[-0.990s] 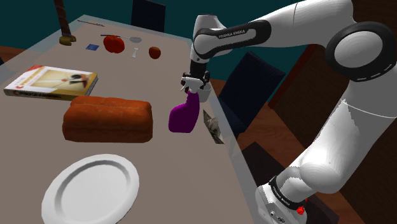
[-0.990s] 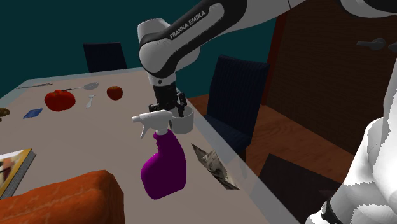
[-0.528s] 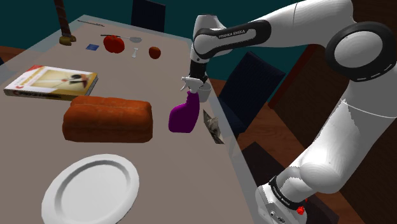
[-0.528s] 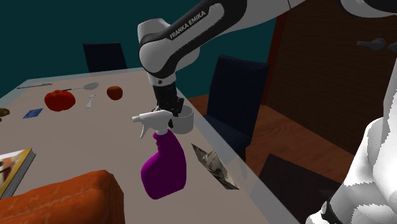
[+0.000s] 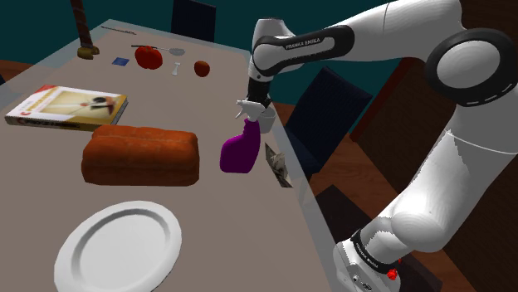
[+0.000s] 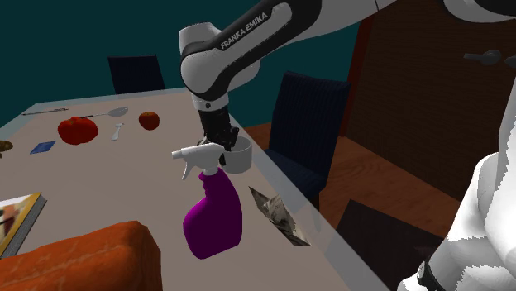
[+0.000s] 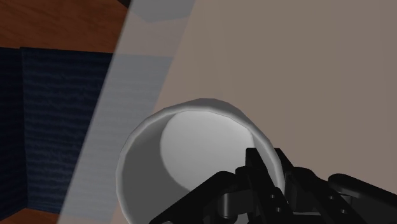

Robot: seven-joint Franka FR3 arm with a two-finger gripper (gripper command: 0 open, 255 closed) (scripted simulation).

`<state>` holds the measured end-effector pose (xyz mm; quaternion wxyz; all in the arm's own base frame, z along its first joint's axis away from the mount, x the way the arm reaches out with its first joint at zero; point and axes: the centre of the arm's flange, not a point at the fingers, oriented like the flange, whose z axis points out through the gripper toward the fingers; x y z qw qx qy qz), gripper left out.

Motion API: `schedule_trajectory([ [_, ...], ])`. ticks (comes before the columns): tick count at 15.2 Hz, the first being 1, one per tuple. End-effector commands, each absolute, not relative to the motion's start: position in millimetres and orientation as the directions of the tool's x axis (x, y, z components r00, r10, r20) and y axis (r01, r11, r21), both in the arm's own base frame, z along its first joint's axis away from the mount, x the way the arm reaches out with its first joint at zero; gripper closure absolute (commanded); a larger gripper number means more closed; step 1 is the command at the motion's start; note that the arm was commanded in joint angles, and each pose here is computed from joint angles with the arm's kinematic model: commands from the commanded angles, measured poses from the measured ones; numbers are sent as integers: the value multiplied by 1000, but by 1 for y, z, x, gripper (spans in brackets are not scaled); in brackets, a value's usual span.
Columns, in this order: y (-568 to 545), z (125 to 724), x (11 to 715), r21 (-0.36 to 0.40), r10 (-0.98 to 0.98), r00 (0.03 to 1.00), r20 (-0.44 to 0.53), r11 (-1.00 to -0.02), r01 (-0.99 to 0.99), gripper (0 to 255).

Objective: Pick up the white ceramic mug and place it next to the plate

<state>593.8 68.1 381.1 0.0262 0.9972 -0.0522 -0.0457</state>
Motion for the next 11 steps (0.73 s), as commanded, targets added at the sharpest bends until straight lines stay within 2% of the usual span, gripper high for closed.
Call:
schedule_trajectory([
  [1, 68, 389, 594, 57, -106, 990, -88, -993, -102, 255],
  [11, 68, 442, 594, 57, -106, 990, -88, -993, -102, 255],
])
